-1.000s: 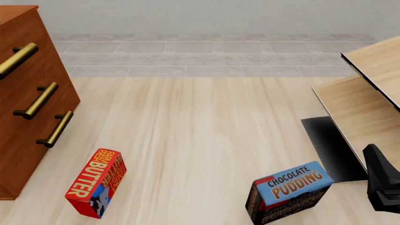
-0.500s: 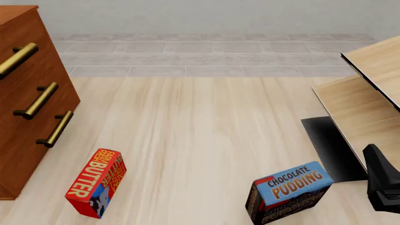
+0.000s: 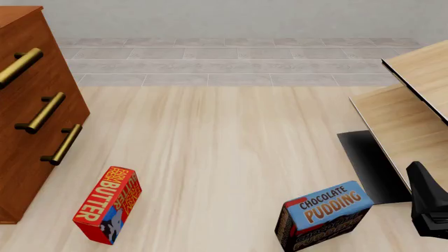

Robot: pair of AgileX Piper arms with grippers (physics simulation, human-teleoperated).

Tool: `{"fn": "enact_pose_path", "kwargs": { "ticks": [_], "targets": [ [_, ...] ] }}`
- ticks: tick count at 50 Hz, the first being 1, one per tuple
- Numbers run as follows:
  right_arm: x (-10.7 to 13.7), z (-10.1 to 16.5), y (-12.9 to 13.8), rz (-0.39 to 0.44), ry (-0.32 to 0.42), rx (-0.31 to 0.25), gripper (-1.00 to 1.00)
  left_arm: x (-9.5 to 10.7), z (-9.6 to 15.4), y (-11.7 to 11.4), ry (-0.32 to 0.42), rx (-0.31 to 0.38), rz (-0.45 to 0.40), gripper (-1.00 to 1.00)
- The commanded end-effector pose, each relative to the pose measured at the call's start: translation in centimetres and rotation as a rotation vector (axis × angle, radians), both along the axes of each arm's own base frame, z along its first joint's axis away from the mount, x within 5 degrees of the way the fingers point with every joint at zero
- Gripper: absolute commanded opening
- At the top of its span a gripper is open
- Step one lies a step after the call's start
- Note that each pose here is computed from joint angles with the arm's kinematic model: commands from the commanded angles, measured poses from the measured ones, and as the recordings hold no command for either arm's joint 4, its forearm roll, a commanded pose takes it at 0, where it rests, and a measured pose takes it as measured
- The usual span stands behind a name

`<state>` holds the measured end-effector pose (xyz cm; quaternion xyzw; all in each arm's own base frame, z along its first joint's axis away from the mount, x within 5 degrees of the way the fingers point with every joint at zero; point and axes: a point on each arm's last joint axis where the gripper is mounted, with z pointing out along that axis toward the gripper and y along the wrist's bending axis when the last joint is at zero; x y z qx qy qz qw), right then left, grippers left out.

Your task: Close the top drawer of the cabinet and put the bowl on top of it.

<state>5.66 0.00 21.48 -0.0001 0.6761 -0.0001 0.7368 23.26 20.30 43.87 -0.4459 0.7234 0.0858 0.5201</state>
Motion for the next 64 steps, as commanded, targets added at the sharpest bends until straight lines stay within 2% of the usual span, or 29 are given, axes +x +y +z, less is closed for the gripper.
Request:
{"fn": "enact_pose_path", "kwargs": {
  "ticks": [1, 4, 5, 9, 18, 20, 24, 25, 26, 31, 34, 35, 37, 44, 45, 47, 52, 53, 54, 57, 59, 60, 63, 64],
  "targets": [
    [0.0, 0.0, 0.0, 0.000, 0.000, 0.000, 1.00, -0.1, 0.6, -0.1, 0.001, 0.000, 0.001, 1.00],
    [0.0, 0.0, 0.0, 0.000, 0.000, 0.000, 1.00, -0.3, 1.3, -0.4, -0.008, 0.005, -0.001, 1.00],
    [0.0, 0.0, 0.0, 0.000, 0.000, 0.000, 1.00, -0.3, 2.4, -0.5, -0.013, 0.004, -0.003, 1.00],
    [0.0, 0.0, 0.0, 0.000, 0.000, 0.000, 1.00, -0.8, 2.5, -1.4, -0.023, 0.012, -0.013, 1.00],
    [0.0, 0.0, 0.0, 0.000, 0.000, 0.000, 1.00, -2.0, 5.3, -3.0, -0.048, 0.025, -0.028, 1.00],
    [0.0, 0.0, 0.0, 0.000, 0.000, 0.000, 1.00, -2.2, 4.7, -3.1, -0.044, 0.029, -0.029, 1.00],
    [0.0, 0.0, 0.0, 0.000, 0.000, 0.000, 1.00, -3.0, 5.1, -3.9, -0.050, 0.034, -0.034, 1.00],
    [0.0, 0.0, 0.0, 0.000, 0.000, 0.000, 1.00, -3.3, 5.9, -4.3, -0.051, 0.034, -0.035, 1.00],
    [0.0, 0.0, 0.0, 0.000, -0.001, 0.000, 1.00, -3.5, 5.6, -4.3, -0.054, 0.036, -0.035, 1.00],
    [0.0, 0.0, 0.0, 0.000, 0.000, 0.000, 1.00, -4.7, 7.4, -5.6, -0.066, 0.041, -0.042, 1.00],
    [0.0, 0.0, 0.0, 0.000, 0.000, 0.000, 1.00, -5.3, 7.6, -6.2, -0.073, 0.041, -0.045, 1.00],
    [0.0, 0.0, 0.0, 0.000, 0.000, 0.000, 1.00, -5.4, 6.9, -6.4, -0.073, 0.042, -0.047, 1.00],
    [0.0, 0.0, 0.0, 0.000, 0.000, 0.000, 1.00, -6.0, 7.7, -6.9, -0.067, 0.049, -0.054, 1.00],
    [0.0, 0.0, 0.0, 0.000, 0.000, 0.000, 1.00, -7.4, 7.9, -8.3, -0.087, 0.050, -0.062, 1.00],
    [0.0, 0.0, 0.0, 0.000, 0.000, 0.000, 1.00, -7.6, 6.9, -8.5, -0.088, 0.050, -0.064, 1.00],
    [0.0, 0.0, 0.0, 0.000, 0.000, 0.000, 1.00, -8.2, 7.9, -9.1, -0.089, 0.050, -0.070, 1.00],
    [0.0, 0.0, 0.0, 0.000, 0.000, 0.000, 1.00, -9.4, 7.9, -10.3, -0.101, 0.054, -0.081, 1.00],
    [0.0, 0.0, 0.0, 0.000, 0.000, 0.000, 1.00, -9.6, 7.0, -10.5, -0.102, 0.054, -0.085, 1.00],
    [0.0, 0.0, 0.0, 0.000, 0.000, 0.000, 1.00, -10.0, 7.6, -10.9, -0.104, 0.058, -0.092, 1.00],
    [0.0, 0.0, 0.0, 0.000, 0.000, 0.000, 1.00, -10.5, 6.7, -11.4, -0.109, 0.060, -0.099, 1.00],
    [0.0, 0.0, 0.0, 0.000, 0.000, 0.000, 1.00, -11.3, 8.1, -12.2, -0.111, 0.068, -0.115, 1.00],
    [0.0, 0.0, 0.0, 0.000, 0.000, 0.000, 1.00, -11.5, 7.4, -12.4, -0.113, 0.071, -0.120, 1.00],
    [0.0, 0.0, 0.0, 0.000, 0.000, 0.000, 1.00, -12.4, 8.6, -13.2, -0.123, 0.078, -0.133, 1.00],
    [0.0, 0.0, 0.0, 0.000, 0.000, 0.000, 1.00, -12.8, 7.7, -13.5, -0.125, 0.085, -0.140, 1.00]
  ]
}}
